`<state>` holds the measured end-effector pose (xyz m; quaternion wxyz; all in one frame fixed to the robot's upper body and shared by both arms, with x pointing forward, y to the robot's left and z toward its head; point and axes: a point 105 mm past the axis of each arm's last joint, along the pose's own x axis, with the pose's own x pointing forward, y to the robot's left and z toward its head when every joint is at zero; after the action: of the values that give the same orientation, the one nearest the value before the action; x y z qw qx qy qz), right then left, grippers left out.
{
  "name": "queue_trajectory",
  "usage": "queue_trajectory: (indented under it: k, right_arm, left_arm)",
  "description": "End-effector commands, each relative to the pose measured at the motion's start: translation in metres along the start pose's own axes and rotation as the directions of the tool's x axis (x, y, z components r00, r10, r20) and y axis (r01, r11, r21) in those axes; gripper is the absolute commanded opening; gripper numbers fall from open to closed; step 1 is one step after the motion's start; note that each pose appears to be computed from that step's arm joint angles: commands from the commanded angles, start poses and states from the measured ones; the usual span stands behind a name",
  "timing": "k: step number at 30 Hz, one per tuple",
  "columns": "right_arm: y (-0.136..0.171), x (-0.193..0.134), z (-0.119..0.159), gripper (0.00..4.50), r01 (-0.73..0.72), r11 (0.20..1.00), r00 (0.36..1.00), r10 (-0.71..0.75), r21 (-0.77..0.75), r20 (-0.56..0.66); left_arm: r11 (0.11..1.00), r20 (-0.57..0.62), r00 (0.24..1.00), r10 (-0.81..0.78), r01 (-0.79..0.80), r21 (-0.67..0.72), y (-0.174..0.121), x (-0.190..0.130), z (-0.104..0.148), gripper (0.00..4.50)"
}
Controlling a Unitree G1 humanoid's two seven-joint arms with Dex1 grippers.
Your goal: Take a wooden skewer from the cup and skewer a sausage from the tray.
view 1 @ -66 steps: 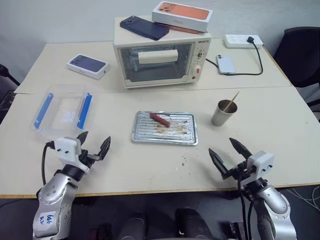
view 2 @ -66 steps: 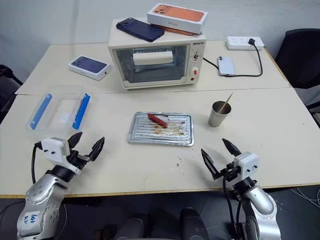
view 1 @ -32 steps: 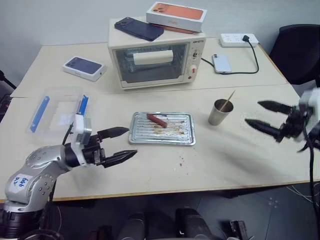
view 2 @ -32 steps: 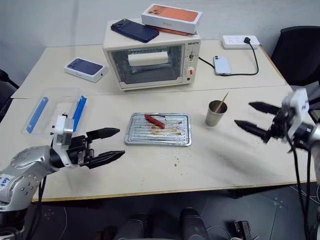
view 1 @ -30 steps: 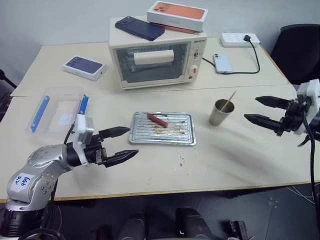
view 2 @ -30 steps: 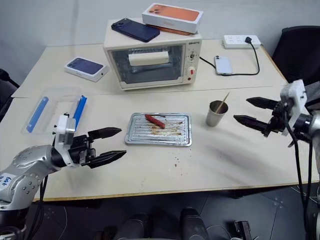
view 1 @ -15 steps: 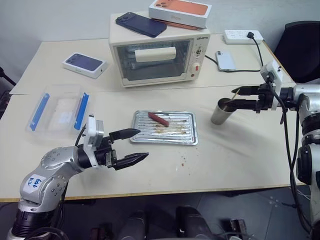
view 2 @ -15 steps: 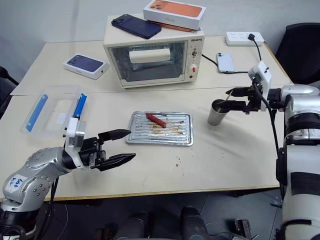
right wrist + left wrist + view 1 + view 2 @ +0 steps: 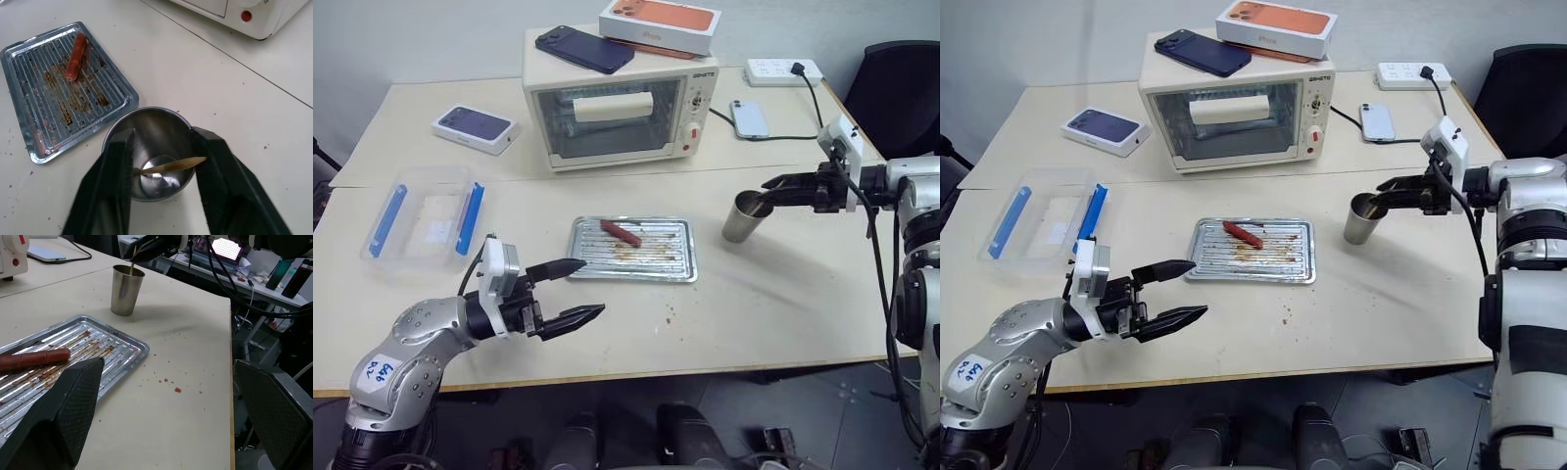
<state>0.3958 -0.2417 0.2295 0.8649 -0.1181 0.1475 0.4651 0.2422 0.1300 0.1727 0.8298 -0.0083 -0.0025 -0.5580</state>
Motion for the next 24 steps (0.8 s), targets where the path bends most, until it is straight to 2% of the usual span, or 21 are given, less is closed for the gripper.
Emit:
queue_trajectory:
  k: [1,3,4,10,16,19,21,24]
  right_arm:
    - [0.0,-0.003,0.01,0.66,-0.002,0.999,0.999,0.003,-0.039,0.038]
    - [0.001,-0.004,0.011,0.12,-0.011,0.999,0.999,0.013,-0.048,0.042]
    - [0.004,-0.005,0.014,0.04,-0.036,0.998,0.998,0.039,-0.054,0.055]
    - [0.011,-0.02,0.041,0.04,-0.089,0.994,0.992,0.093,-0.056,0.087]
    - [0.015,-0.052,0.074,0.04,-0.053,0.994,0.988,0.066,-0.098,0.136]
    - [0.024,-0.062,0.089,0.04,-0.084,0.992,0.978,0.101,-0.099,0.184]
    - [0.035,-0.063,0.101,0.04,-0.143,0.986,0.958,0.161,-0.091,0.236]
    - [0.063,-0.05,0.117,0.04,-0.329,0.94,0.871,0.34,-0.091,0.355]
  left_arm:
    - [0.999,0.012,1.0,0.002,-0.003,0.053,-0.002,-0.001,0.01,4.5]
    - [0.999,0.012,1.0,0.004,-0.004,0.054,-0.001,-0.001,0.01,4.5]
    - [0.998,0.012,1.0,0.004,-0.004,0.056,-0.001,-0.001,0.011,4.5]
    - [0.999,0.018,1.0,0.006,-0.007,0.044,0.006,-0.002,0.01,4.5]
    - [0.999,0.017,1.0,0.017,-0.017,0.03,0.009,-0.005,0.005,4.5]
    - [1.0,0.013,1.0,0.013,-0.013,0.026,0.011,-0.011,0.004,4.5]
    - [1.0,0.016,1.0,0.001,-0.001,0.022,0.012,-0.012,0.006,4.5]
    - [0.999,0.1,0.994,-0.037,0.036,0.007,0.013,-0.004,0.02,4.5]
